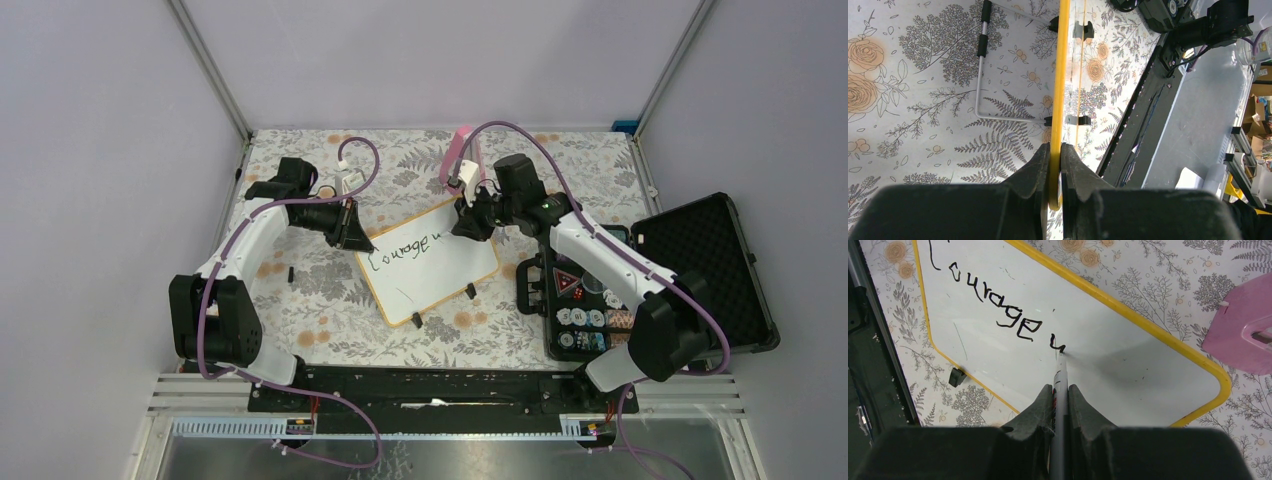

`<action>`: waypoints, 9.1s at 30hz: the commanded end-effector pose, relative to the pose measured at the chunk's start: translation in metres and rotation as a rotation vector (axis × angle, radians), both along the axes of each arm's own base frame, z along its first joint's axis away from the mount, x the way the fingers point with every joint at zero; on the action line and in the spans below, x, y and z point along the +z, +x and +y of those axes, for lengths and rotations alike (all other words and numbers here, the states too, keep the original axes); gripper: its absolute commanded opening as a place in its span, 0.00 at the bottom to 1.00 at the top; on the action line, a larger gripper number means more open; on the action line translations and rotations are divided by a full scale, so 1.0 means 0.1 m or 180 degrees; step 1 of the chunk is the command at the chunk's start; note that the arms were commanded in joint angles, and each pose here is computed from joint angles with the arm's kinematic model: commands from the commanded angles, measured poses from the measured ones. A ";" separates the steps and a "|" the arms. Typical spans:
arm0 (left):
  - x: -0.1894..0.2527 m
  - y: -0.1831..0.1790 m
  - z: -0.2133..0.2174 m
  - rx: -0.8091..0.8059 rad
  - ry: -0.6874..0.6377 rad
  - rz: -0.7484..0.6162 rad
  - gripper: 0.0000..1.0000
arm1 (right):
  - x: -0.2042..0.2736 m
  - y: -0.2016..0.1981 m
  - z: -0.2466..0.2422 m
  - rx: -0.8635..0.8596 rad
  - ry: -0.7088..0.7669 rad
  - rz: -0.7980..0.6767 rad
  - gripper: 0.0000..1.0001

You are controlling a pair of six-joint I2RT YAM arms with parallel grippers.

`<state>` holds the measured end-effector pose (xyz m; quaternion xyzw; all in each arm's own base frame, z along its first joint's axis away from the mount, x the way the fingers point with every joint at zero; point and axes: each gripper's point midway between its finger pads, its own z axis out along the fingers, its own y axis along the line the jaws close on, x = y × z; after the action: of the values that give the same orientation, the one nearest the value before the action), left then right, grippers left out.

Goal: Write a sentence on the whiteboard

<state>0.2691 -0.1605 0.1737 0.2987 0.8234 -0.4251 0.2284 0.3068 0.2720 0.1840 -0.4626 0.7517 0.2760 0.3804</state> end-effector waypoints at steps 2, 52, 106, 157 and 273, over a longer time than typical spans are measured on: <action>-0.06 0.12 0.08 0.0014 0.0233 -0.0295 0.00 | 0.02 0.04 -0.06 -0.0019 -0.0011 -0.0118 0.00; -0.05 0.12 0.08 0.0031 0.0226 -0.0311 0.00 | 0.28 0.07 -0.15 0.0001 0.0109 -0.0169 0.00; -0.07 0.13 0.08 0.0036 0.0238 -0.0292 0.00 | 0.10 0.17 -0.15 -0.0076 0.0057 -0.0114 0.00; -0.06 0.12 0.08 0.0027 0.0226 -0.0301 0.00 | 0.42 0.29 -0.11 -0.0151 0.0085 -0.0332 0.00; -0.11 0.10 0.09 0.0007 0.0334 -0.0334 0.00 | 0.28 0.34 -0.28 -0.0293 0.0218 -0.0136 0.00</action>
<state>0.2666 -0.1619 0.1735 0.3050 0.8226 -0.4197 0.2329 0.3225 0.2449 0.1891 -0.4193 0.7686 0.2892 0.3870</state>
